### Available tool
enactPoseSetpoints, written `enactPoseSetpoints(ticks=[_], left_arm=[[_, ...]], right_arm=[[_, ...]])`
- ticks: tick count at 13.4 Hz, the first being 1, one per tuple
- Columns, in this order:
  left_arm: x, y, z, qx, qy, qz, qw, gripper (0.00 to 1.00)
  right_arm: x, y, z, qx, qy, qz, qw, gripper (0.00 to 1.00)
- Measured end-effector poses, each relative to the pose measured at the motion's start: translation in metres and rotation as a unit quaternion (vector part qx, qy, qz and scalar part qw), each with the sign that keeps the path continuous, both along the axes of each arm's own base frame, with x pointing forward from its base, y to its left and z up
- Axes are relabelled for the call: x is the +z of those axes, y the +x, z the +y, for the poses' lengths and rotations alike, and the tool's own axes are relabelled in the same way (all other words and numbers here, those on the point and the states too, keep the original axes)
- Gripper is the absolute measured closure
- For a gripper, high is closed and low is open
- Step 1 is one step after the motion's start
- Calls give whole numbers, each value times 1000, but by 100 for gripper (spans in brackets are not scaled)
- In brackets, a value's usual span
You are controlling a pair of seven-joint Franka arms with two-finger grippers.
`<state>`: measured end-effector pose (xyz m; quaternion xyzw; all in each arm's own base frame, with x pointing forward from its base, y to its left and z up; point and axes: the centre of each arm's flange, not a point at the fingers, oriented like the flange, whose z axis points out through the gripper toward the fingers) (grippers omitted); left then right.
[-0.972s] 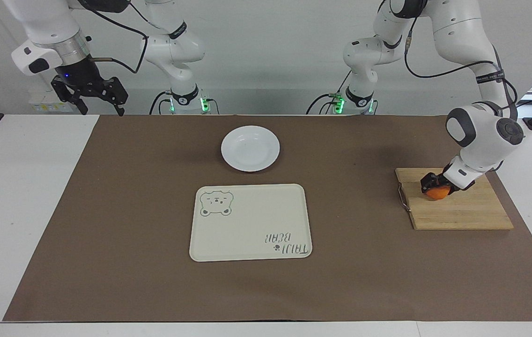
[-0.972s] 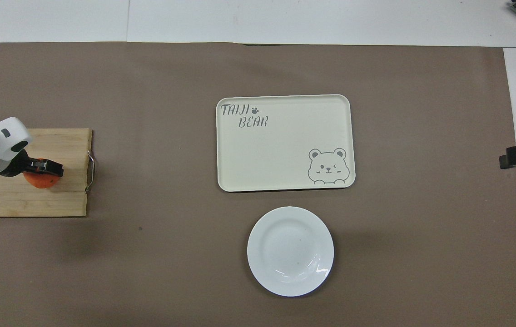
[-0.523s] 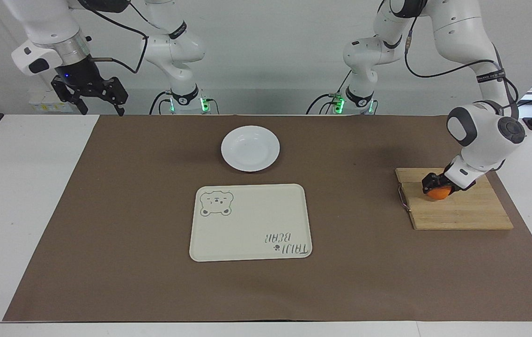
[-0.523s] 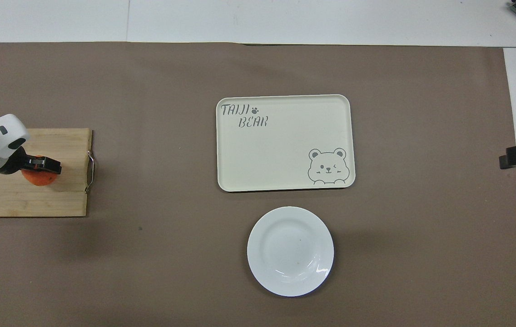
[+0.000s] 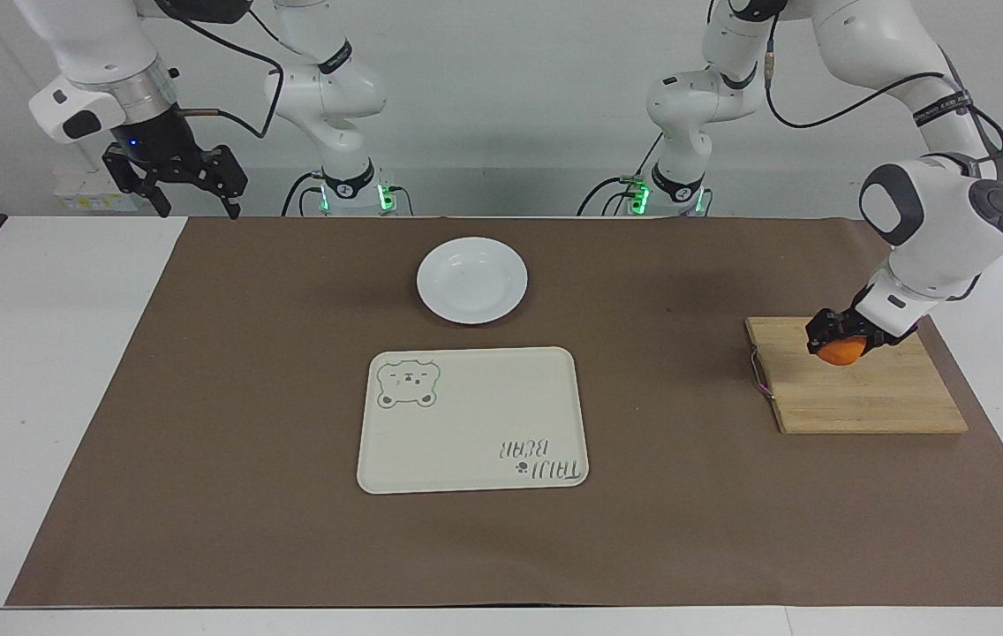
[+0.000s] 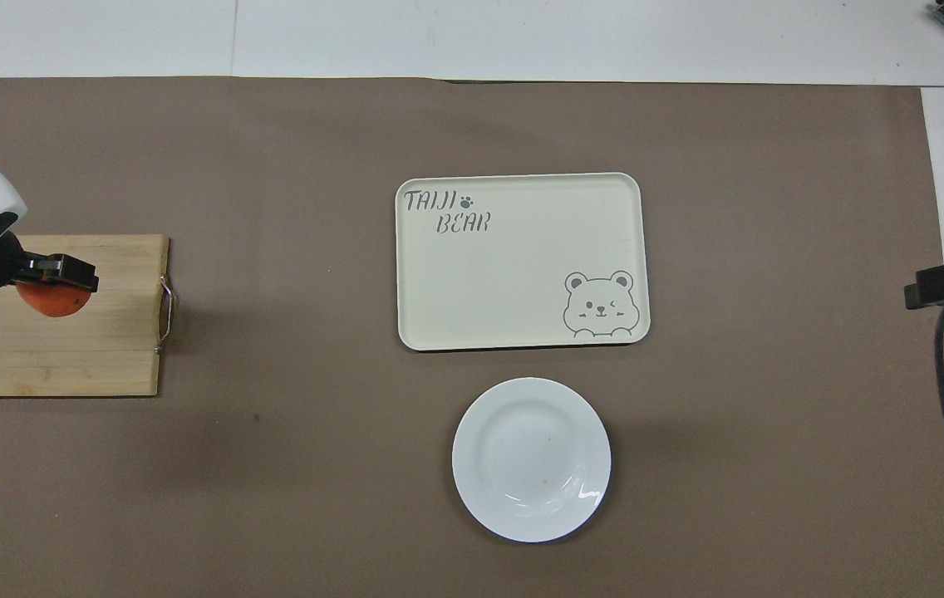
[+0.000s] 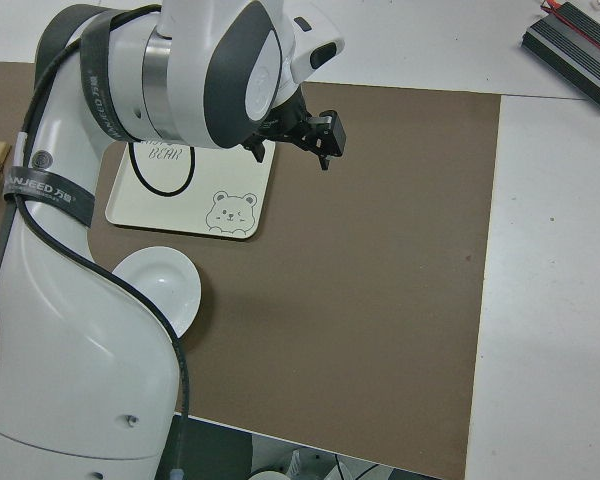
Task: Place orange and plate with both arms
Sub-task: 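Carry the orange with the left gripper and set it on the white plate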
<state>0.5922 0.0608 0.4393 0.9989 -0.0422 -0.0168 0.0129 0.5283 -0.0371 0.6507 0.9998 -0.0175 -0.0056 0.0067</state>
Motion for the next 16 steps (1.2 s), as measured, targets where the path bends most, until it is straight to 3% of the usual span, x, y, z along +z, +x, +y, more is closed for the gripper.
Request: enactPoseSetpoints(ticks=[7,13,16], left_arm=[[118,-23,-58,18,2,3,1000,17],[126,-36,-172,-6,4,11,1000,17],[116,-73,-258,-7,16,25,1000,17]], right_arm=[[-4,2,0,8,0,-2,1000,0],[-11,0,0,8,1,6,1000,0],[-11,0,0,8,1,5,1000,0]])
